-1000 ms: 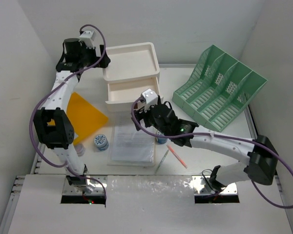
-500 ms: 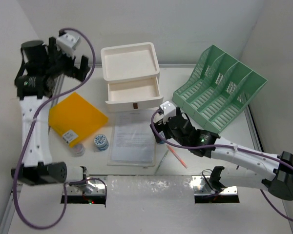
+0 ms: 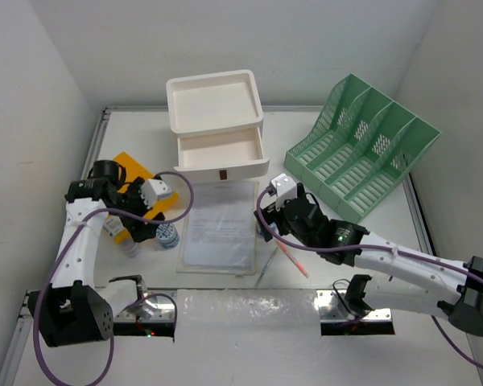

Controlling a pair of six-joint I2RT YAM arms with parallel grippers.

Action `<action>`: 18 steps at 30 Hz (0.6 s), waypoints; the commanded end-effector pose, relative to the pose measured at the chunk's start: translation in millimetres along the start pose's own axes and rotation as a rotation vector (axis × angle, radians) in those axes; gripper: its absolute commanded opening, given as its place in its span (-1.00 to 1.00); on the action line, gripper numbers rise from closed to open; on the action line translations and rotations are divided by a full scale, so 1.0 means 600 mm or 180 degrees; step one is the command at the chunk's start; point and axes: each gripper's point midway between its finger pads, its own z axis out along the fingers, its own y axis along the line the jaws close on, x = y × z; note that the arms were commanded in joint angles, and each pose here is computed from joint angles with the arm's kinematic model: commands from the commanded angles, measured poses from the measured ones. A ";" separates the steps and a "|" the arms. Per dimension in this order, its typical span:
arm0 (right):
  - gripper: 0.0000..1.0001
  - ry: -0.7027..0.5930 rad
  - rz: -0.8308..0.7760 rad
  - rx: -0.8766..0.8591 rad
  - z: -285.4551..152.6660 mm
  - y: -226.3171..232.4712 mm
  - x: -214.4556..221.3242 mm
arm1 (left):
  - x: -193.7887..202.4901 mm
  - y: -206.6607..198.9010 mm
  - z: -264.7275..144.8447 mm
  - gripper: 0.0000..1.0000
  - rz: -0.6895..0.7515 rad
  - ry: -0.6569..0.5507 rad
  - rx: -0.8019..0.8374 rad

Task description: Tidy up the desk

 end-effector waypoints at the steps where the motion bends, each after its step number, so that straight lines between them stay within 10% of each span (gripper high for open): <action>1: 0.96 -0.0156 0.0128 0.0011 0.001 0.001 -0.020 | -0.006 0.027 0.029 0.99 0.0388 -0.0113 -0.0192; 18: 0.96 -0.0121 0.0116 0.0126 0.011 -0.005 -0.017 | -0.008 0.016 0.141 0.99 0.0539 -0.0321 -0.0017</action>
